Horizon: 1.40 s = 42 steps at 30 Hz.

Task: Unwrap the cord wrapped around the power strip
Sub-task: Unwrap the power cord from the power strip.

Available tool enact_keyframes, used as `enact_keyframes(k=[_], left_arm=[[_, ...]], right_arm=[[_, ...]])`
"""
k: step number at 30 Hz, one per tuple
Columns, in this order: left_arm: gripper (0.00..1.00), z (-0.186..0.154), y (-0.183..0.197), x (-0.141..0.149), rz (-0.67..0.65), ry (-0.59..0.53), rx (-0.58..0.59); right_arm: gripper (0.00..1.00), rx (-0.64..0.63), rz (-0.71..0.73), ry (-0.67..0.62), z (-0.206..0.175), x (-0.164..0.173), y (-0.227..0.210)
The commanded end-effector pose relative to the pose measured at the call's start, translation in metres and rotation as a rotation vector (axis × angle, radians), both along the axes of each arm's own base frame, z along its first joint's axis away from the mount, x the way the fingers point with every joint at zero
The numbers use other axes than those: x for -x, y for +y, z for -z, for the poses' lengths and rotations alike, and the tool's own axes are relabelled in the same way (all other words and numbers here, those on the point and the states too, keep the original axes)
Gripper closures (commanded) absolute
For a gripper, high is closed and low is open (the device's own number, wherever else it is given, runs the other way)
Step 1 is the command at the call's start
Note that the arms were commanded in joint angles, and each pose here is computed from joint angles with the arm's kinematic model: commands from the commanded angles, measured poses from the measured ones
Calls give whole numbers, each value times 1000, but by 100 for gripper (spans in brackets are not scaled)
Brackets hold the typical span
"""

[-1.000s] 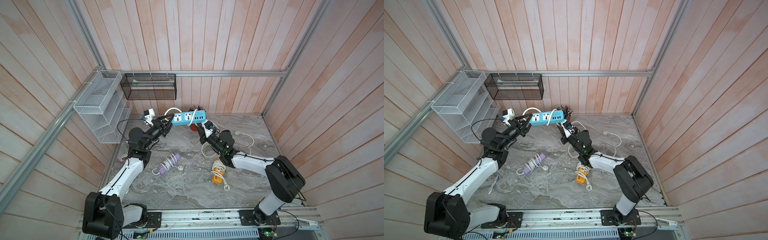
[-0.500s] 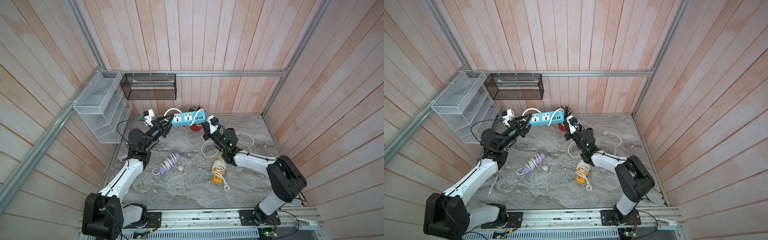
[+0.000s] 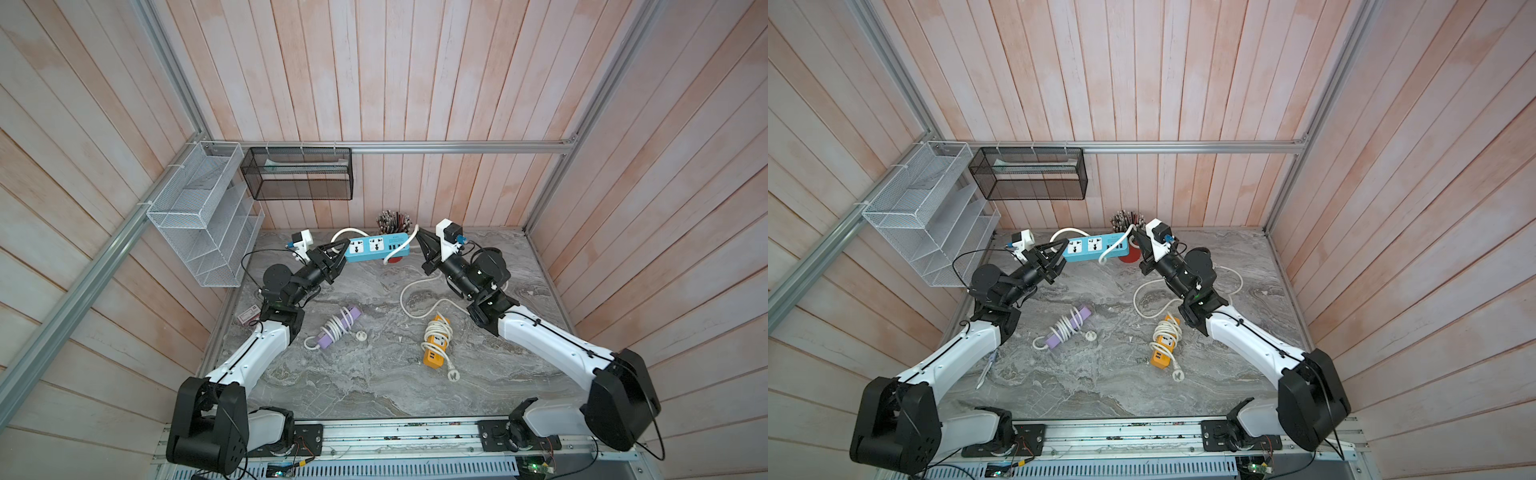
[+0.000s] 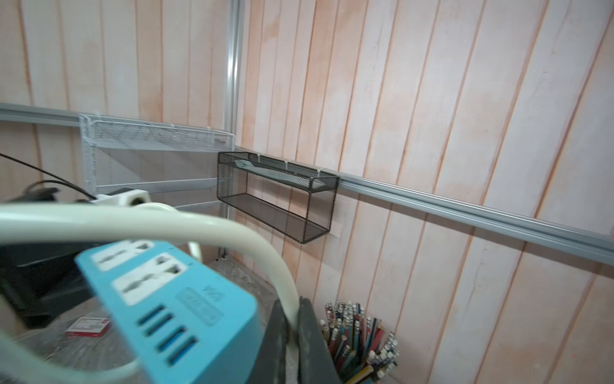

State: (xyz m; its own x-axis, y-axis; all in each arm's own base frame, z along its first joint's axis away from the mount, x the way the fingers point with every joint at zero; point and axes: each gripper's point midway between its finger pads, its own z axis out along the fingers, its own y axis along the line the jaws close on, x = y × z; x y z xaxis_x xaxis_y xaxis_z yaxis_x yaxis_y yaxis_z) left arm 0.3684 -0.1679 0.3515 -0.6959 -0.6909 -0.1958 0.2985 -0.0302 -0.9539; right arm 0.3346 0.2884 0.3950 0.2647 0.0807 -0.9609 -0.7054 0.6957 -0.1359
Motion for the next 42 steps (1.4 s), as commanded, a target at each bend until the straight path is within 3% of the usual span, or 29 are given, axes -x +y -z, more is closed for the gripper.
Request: enact_keyframes(k=[1,7,10,14,19,24,30,31,33,35,36,42], left_arm=[[100,-18,14,-13,-57,-72,32],[100,-49,15,-24,-41,-155,62],[100,-64,13,-21,-31,-190,64],[100,-76,11,-13,-9,-216,61],[100,-73,8,-3,15,-210,31],[100,-38,-7,0,80,-158,-44],[100,24,-33,-1,168,-75,-145],[100,31,-35,-2,170,-63,-154],[100,45,-39,-7,176,-41,-158],[100,51,-43,-12,185,-33,-146],[100,54,-45,-16,189,-30,-144],[100,75,-55,-43,187,-2,-114]], right_arm=[[100,115,-100,74,32,33,18],[100,254,-45,272,128,29,18],[100,277,1,364,170,7,12],[100,235,56,449,197,-36,-1],[100,91,167,510,187,-113,-43],[100,41,273,496,158,-175,-77],[100,-35,272,468,111,-198,-98],[98,-48,262,473,103,-198,-100],[48,-65,240,512,93,-199,-99],[11,-64,249,599,94,-203,-101],[2,-68,257,659,97,-204,-104],[1,-128,304,914,125,-177,-140]])
